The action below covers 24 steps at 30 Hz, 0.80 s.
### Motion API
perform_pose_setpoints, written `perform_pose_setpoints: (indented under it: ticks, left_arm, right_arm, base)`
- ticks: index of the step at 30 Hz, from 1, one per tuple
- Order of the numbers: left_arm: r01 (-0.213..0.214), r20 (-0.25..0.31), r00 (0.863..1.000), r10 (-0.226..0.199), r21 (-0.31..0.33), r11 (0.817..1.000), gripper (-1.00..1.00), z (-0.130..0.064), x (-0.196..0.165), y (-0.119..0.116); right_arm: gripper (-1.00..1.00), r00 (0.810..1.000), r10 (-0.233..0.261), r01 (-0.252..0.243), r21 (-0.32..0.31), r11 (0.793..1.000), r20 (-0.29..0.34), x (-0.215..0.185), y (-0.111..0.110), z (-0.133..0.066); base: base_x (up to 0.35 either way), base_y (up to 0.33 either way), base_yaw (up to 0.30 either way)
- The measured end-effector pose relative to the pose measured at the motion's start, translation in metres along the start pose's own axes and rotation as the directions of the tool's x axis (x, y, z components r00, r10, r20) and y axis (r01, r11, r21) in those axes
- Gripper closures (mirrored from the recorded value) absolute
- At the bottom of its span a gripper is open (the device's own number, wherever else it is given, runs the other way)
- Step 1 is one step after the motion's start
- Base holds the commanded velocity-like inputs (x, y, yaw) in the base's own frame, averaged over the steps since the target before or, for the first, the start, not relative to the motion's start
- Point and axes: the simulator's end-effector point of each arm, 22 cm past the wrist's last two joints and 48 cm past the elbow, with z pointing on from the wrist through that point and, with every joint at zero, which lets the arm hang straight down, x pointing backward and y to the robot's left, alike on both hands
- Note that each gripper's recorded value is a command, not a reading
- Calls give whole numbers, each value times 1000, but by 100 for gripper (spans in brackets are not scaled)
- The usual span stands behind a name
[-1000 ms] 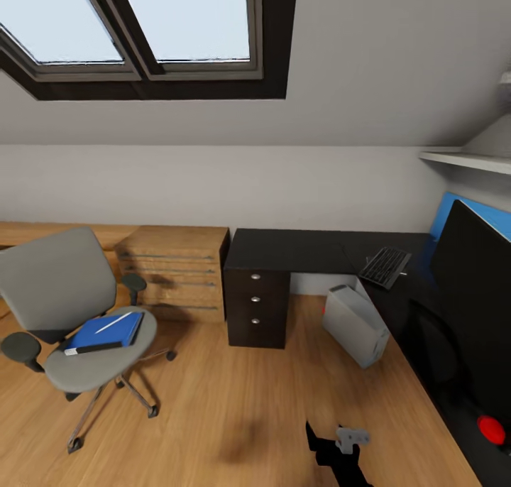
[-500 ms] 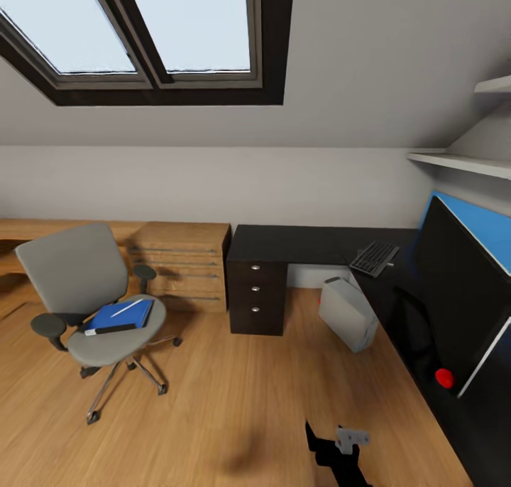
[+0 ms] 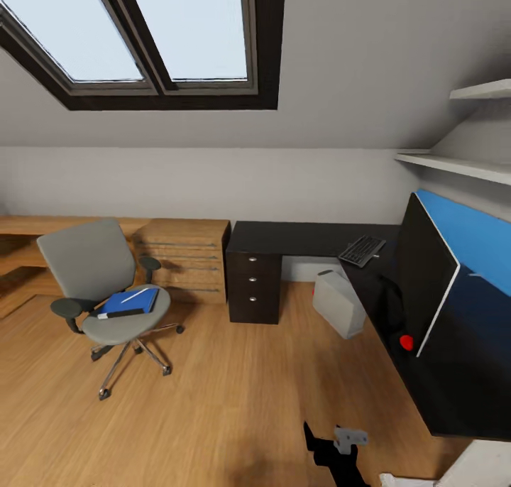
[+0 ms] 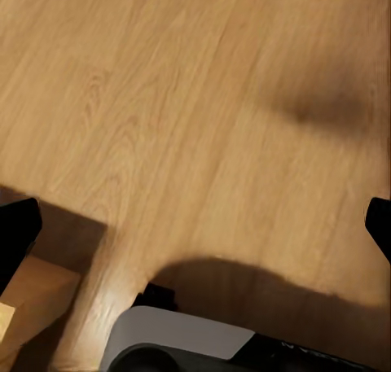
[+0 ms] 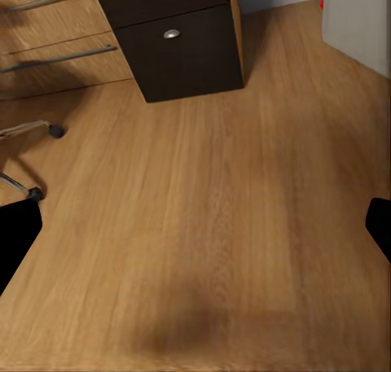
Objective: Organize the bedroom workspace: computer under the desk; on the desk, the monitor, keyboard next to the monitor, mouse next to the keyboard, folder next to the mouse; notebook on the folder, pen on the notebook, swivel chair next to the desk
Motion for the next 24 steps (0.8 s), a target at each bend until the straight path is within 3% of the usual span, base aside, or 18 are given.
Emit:
perform_pose_setpoints:
  ticks: [10, 16, 24]
  left_arm:
    - [-1, 2, 1000, 1, 0, 1000, -100, 0, 0, 1]
    - [1, 6, 1000, -1, -3, 1000, -100, 0, -1, 2]
    - [-1, 6, 1000, 1, -2, 1000, -100, 0, -1, 2]
  right_arm:
    - [-100, 1000, 2, -2, 25, 1000, 1, 0, -5, 0]
    - [-100, 1000, 2, -2, 40, 999, 0, 0, -7, 0]
    - [-100, 1000, 1, -1, 40, 999, 2, 0, -8, 0]
  base:
    - [-285, -214, 0]
    - [-66, -51, 0]
    - [-253, -135, 0]
